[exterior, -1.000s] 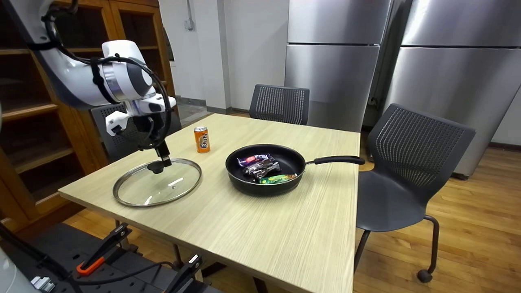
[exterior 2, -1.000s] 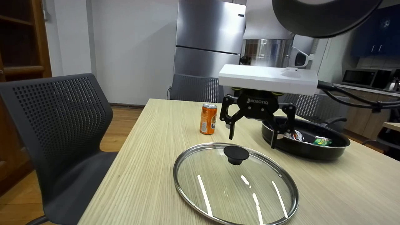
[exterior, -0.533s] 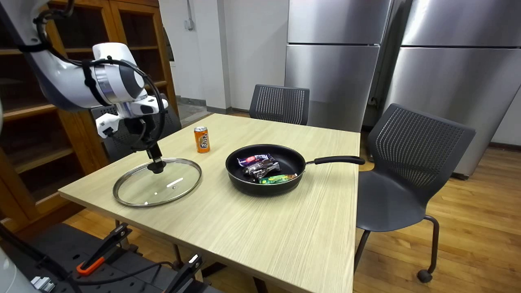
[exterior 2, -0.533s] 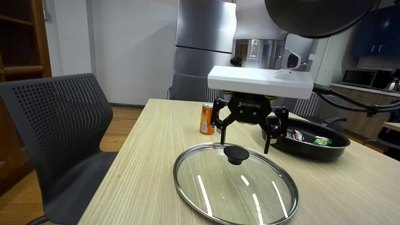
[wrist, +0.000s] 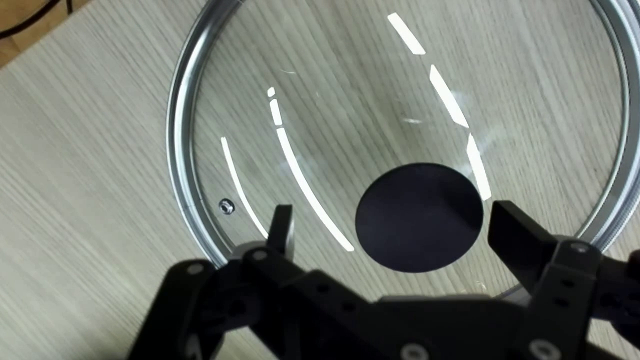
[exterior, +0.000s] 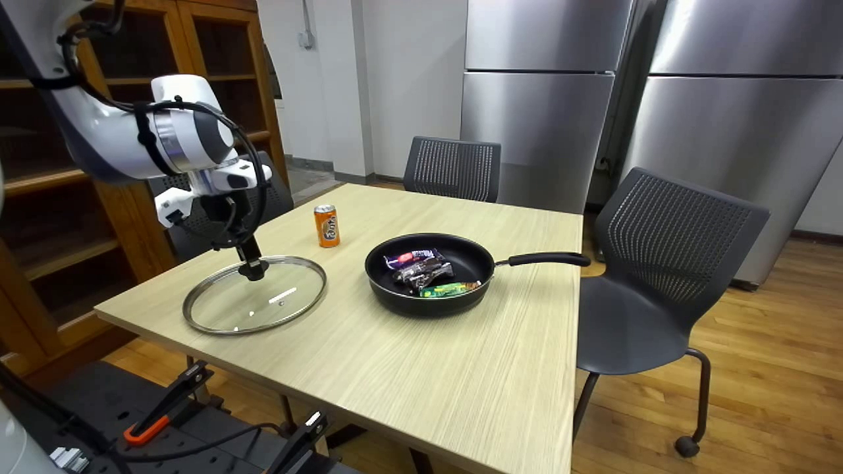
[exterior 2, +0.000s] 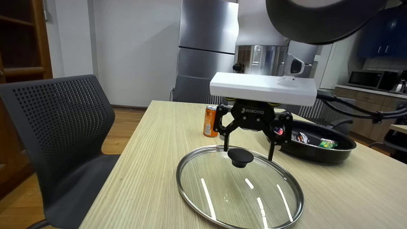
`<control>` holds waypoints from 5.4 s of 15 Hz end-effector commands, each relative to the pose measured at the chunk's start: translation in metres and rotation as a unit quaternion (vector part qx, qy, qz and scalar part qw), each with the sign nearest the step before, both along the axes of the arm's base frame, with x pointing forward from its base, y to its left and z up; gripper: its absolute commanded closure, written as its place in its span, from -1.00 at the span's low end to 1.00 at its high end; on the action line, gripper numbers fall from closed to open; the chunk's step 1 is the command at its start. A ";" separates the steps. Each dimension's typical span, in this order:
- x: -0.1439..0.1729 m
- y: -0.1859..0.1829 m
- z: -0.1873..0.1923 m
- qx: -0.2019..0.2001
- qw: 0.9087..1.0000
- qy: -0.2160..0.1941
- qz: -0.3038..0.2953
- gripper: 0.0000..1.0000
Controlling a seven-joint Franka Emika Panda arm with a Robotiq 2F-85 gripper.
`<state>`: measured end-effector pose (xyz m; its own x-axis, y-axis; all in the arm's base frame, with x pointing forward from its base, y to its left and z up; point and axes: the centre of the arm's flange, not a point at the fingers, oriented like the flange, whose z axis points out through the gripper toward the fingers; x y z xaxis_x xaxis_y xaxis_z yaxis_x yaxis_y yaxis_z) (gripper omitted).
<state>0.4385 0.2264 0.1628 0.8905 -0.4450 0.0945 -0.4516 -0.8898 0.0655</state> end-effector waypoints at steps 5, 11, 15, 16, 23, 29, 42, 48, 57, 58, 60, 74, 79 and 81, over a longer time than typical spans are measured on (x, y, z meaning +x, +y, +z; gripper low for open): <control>0.019 0.001 -0.005 0.015 1.000 0.007 -0.008 -1.00; 0.028 0.003 -0.016 0.018 1.000 0.016 -0.012 -1.00; 0.030 0.003 -0.017 0.022 1.000 0.018 -0.014 -1.00; 0.030 0.002 -0.016 0.024 0.999 0.017 -0.015 -0.50; 0.030 0.000 -0.012 0.023 0.999 0.013 -0.019 0.22; 0.020 -0.012 0.008 0.025 0.999 0.000 -0.024 0.22; 0.019 -0.071 0.075 0.053 0.996 -0.050 -0.055 0.22; 0.030 -0.107 0.112 0.067 0.992 -0.075 -0.074 0.22; 0.063 -0.182 0.142 0.088 0.985 -0.091 -0.121 0.22; 0.066 -0.188 0.143 0.089 0.984 -0.090 -0.124 0.22; 0.071 -0.202 0.145 0.092 0.983 -0.090 -0.131 0.22; 0.127 -0.278 0.139 0.086 0.978 -0.064 -0.180 0.22; 0.150 -0.291 0.117 0.075 0.976 -0.056 -0.198 0.22; 0.158 -0.294 0.111 0.070 0.975 -0.054 -0.203 0.22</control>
<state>0.5719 -0.0622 0.2640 0.6409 -0.7620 0.0929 -0.7542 -0.6476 -0.1081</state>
